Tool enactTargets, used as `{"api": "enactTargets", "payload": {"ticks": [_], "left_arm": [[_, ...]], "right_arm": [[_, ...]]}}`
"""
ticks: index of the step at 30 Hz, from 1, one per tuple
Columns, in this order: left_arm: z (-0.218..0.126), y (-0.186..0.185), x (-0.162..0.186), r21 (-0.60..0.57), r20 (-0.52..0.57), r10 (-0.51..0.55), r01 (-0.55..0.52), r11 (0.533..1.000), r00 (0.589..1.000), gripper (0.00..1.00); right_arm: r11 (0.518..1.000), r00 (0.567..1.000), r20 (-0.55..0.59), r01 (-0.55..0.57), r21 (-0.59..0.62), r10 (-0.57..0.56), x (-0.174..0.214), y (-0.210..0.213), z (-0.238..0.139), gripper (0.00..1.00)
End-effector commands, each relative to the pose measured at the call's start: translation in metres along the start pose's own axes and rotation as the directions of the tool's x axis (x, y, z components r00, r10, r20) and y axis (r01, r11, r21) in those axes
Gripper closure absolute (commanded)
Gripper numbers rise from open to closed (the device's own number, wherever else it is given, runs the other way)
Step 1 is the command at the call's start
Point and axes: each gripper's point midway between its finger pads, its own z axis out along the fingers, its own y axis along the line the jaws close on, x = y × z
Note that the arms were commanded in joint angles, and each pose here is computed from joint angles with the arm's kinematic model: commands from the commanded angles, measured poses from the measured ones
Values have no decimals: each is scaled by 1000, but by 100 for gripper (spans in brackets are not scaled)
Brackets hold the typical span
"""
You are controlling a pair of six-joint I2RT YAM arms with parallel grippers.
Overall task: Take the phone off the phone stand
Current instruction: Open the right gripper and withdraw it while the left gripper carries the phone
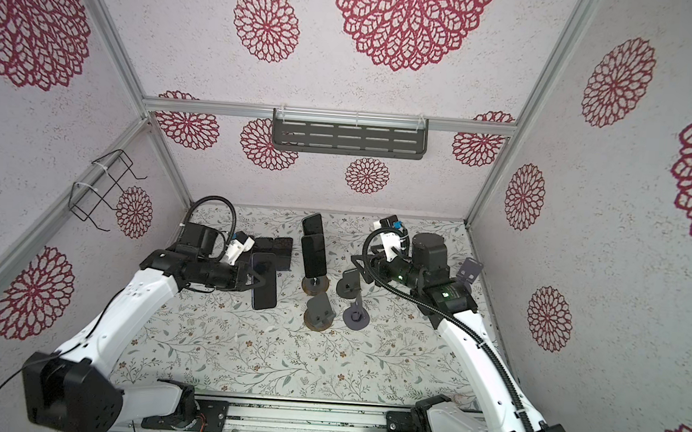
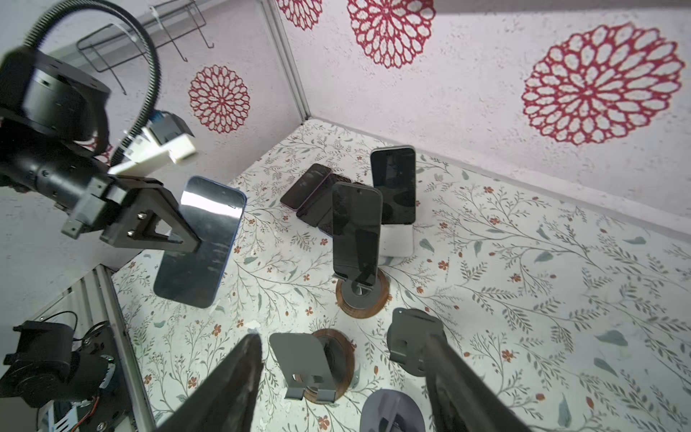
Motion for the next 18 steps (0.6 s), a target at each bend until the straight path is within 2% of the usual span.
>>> {"api": "enactTargets", "payload": {"ticks": [1, 8, 12, 18], "left_arm": [[15, 10, -10, 12, -9, -42, 42, 999, 999, 100], [50, 37, -23, 3, -98, -91, 92, 996, 991, 100], [65, 50, -25, -16, -141, -111, 109, 994, 984, 100], [85, 63, -28, -15, -175, -146, 145, 989, 974, 100]], "right_arm": [[998, 1000, -7, 5, 59, -5, 7, -8, -9, 29], [994, 999, -37, -2, 111, 6, 26, -17, -13, 29], [996, 999, -38, 8, 86, -4, 30, -13, -15, 29], [994, 999, -36, 6, 110, -2, 35, -18, -21, 29]]}}
